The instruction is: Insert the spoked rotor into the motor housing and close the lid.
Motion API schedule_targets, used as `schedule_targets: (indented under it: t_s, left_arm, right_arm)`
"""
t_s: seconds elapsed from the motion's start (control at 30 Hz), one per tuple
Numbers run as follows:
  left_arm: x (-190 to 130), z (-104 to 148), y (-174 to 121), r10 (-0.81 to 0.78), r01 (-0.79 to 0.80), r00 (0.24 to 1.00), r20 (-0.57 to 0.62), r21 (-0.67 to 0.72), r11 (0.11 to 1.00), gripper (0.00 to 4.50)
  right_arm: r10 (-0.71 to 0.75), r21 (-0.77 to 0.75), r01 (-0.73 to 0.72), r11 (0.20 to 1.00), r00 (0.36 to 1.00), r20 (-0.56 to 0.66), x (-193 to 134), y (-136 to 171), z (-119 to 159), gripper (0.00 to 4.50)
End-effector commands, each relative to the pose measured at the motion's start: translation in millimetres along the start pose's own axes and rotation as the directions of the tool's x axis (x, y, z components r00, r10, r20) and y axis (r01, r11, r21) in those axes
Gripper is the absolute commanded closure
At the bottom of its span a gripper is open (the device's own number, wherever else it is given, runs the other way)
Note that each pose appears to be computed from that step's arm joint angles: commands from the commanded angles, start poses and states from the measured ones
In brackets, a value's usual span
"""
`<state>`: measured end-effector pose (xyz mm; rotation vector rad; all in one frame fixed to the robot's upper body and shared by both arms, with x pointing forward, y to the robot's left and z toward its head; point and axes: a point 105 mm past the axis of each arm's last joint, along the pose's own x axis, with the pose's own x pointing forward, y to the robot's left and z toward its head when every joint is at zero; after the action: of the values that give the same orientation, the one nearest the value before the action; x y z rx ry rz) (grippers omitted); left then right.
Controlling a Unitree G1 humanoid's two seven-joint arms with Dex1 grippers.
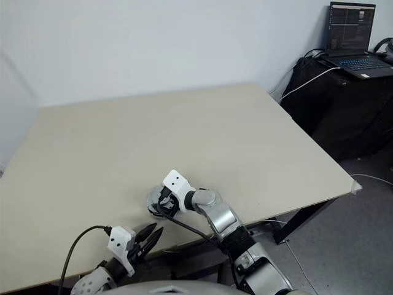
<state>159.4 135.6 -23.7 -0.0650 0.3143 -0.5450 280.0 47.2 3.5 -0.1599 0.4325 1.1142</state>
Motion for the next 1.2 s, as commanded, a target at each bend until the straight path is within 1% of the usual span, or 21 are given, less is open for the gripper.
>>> schedule_targets:
  t_s: [0.03, 0.17, 0.3, 0.47, 0.6, 0.7, 0.97, 1.2]
  left_arm:
    - [2.0, 8.7, 1.0, 0.003, -0.003, 0.999, 0.042, 0.012, 1.0, 3.27]
    - [2.4, 8.6, 0.2, -0.002, 0.002, 0.999, 0.042, 0.009, 1.0, 3.27]
    - [1.9, 8.2, 0.6, -0.003, 0.002, 0.999, 0.037, 0.007, 1.0, 3.27]
    - [2.4, 9.2, 0.6, -0.001, 0.001, 0.999, 0.038, 0.003, 1.0, 3.27]
    - [2.9, 10.8, 0.4, 0.002, -0.002, 0.999, 0.042, 0.004, 1.0, 3.27]
    - [3.5, 12.3, -0.6, 0.002, -0.003, 0.999, 0.046, 0.005, 1.0, 3.27]
    - [5.6, 15.3, -0.2, 0.007, -0.008, 0.999, 0.052, 0.013, 1.0, 3.27]
    - [6.8, 19.3, 0.0, 0.006, -0.007, 0.999, 0.052, 0.021, 1.0, 3.27]
  right_arm:
    - [0.005, -0.009, -0.005, 1.0, 0.999, 0.038, -2.0, -0.8, 14.1, 1.28]
    - [0.044, -0.021, -0.043, 0.999, 0.997, 0.064, -6.8, 4.0, 20.3, 1.3]
    - [0.05, -0.053, -0.045, 0.998, 0.995, 0.084, -12.0, 1.0, 24.3, 1.3]
    - [0.07, -0.101, -0.064, 0.993, 0.996, 0.063, -14.4, 2.6, 19.5, 1.3]
    - [0.106, -0.138, -0.089, 0.986, 0.987, 0.123, -16.7, 8.1, 26.6, 1.3]
    - [0.113, -0.161, -0.089, 0.983, 0.983, 0.144, -18.5, 8.9, 25.6, 1.3]
    - [0.096, -0.165, -0.08, 0.983, 0.991, 0.089, -19.2, 5.2, 10.3, 1.3]
    - [0.03, -0.146, -0.023, 0.989, 0.999, 0.044, -16.7, -2.9, 1.2, 1.3]
